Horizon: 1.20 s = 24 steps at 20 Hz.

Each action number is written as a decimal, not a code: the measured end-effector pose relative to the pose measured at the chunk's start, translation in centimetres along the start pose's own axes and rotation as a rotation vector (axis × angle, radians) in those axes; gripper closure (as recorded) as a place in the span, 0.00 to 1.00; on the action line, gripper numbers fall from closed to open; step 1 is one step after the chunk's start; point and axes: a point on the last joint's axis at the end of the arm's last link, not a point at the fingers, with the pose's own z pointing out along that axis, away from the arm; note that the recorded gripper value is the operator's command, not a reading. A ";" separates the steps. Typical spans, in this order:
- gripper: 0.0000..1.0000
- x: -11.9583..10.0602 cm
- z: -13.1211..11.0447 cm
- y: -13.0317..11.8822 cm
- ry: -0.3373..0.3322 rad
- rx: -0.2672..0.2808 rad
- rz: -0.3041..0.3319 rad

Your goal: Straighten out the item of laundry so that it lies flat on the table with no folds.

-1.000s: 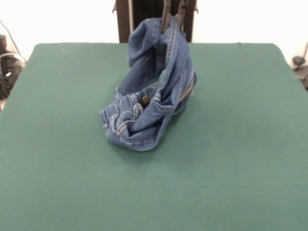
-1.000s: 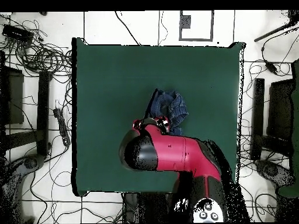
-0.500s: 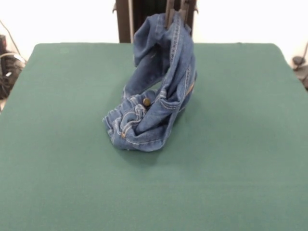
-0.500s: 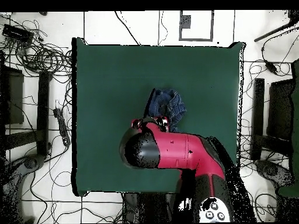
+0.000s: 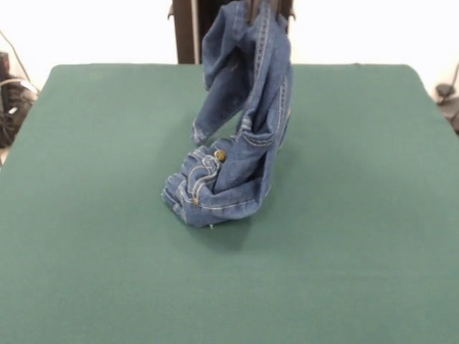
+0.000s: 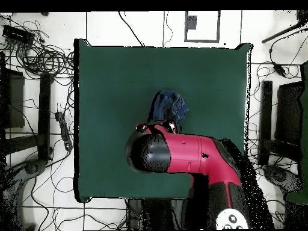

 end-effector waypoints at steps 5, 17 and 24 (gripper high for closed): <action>1.00 0.2 -1.5 -0.3 0.026 0.001 0.006; 1.00 0.3 -7.1 -1.3 0.126 -0.053 0.066; 1.00 -0.2 -8.8 -1.2 0.105 -0.065 0.085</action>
